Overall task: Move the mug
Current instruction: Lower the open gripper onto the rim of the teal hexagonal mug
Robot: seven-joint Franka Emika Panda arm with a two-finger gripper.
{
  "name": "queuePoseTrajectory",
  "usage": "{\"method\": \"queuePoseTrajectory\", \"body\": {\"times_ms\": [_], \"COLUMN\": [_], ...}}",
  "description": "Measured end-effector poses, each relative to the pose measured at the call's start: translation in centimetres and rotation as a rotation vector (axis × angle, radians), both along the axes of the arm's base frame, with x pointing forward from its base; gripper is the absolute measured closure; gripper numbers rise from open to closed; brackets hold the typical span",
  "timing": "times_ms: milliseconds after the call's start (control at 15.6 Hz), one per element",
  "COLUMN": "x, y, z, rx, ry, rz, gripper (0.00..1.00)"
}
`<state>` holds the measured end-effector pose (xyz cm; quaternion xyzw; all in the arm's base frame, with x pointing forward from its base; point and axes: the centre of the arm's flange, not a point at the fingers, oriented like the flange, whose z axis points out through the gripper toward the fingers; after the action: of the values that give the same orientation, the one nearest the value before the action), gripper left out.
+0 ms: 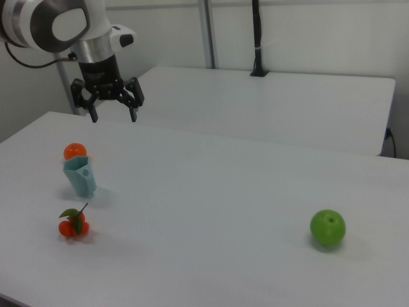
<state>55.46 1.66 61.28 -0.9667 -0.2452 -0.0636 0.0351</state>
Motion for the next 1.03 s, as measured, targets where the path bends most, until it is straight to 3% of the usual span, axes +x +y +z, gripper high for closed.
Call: {"method": "queuePoseTrajectory", "body": {"times_ms": [192, 449, 769, 1025], "x": [0.2, 0.5, 1.2, 1.9], "y": [2.6, 7.2, 11.6, 14.5], "z": [-1.1, -2.9, -5.5, -8.8], "rx": [-0.008, -0.009, -0.008, -0.003], "ry": [0.012, 0.043, 0.056, 0.045], "rz": [0.122, 0.208, 0.288, 0.331], "gripper": [0.00, 0.02, 0.24, 0.29]}}
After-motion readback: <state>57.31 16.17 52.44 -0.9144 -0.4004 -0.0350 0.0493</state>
